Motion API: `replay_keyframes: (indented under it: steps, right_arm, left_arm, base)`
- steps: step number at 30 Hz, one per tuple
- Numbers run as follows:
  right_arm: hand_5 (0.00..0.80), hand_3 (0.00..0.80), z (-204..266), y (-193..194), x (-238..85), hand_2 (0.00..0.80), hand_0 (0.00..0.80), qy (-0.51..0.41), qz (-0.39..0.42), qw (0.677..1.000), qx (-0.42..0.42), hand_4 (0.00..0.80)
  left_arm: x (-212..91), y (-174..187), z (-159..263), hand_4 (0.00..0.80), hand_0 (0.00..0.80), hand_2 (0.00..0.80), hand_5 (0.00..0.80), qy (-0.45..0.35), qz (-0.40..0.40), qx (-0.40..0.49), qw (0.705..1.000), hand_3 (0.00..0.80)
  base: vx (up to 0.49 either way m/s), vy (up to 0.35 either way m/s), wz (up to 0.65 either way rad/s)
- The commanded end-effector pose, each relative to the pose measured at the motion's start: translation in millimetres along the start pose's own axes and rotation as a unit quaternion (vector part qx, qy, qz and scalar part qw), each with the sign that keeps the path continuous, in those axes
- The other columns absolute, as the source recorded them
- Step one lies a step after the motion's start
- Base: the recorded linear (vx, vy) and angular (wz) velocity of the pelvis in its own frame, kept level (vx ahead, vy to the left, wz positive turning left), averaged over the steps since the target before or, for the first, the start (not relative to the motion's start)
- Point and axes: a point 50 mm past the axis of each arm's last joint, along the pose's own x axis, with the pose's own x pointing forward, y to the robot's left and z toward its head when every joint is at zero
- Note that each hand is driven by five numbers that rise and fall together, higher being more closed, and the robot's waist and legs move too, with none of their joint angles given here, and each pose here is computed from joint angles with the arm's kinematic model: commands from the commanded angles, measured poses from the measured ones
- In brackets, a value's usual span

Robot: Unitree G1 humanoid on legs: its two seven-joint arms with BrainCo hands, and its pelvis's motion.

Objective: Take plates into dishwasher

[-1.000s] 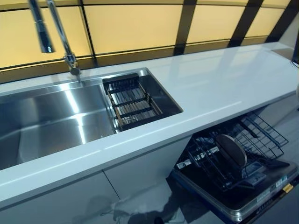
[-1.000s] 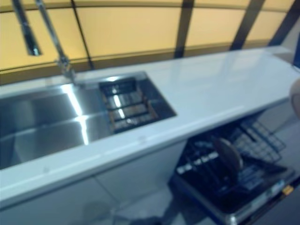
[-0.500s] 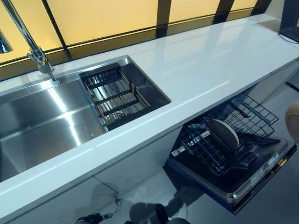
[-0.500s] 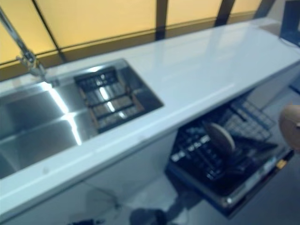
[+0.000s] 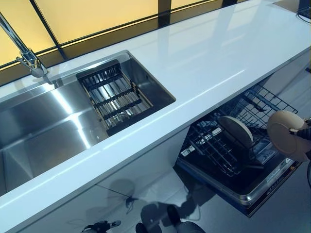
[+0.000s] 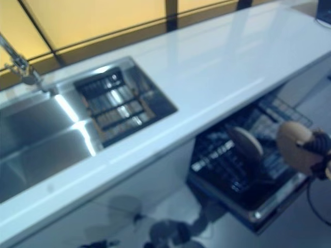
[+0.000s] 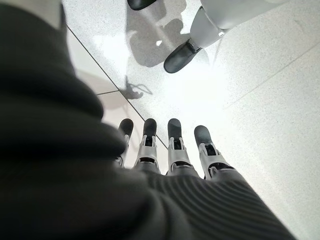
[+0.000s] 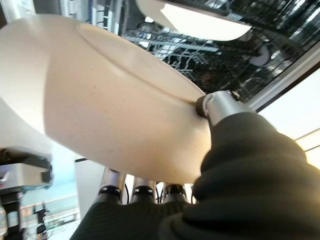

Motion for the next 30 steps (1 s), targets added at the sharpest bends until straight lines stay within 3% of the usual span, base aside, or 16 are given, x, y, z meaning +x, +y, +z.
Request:
replay_keyframes:
  steps: [1,23,30]
  right_arm:
    - [0.8,0.8,22,-9,1,0.8,0.8,-0.045,-0.036,0.998,0.035,0.8]
    - [0.8,0.8,54,42,-3,0.8,0.8,-0.101,0.037,0.991,0.08,0.8]
    - [0.8,0.8,55,37,0,0.8,0.8,-0.096,0.017,0.994,0.05,0.8]
  left_arm:
    - [0,6,-6,0.0,0.0,0.0,0.0,0.014,0.014,-0.005,1.0,0.0]
    - [1,2,4,0.0,0.0,0.0,0.0,-0.003,0.014,-0.02,1.0,0.0]
    - [1,2,0,0.0,0.0,0.0,0.0,-0.003,0.014,-0.022,1.0,0.0]
  base:
    - [0.0,0.0,0.0]
    - [0.0,0.0,0.0]
    - [-0.016,-0.01,0.0]
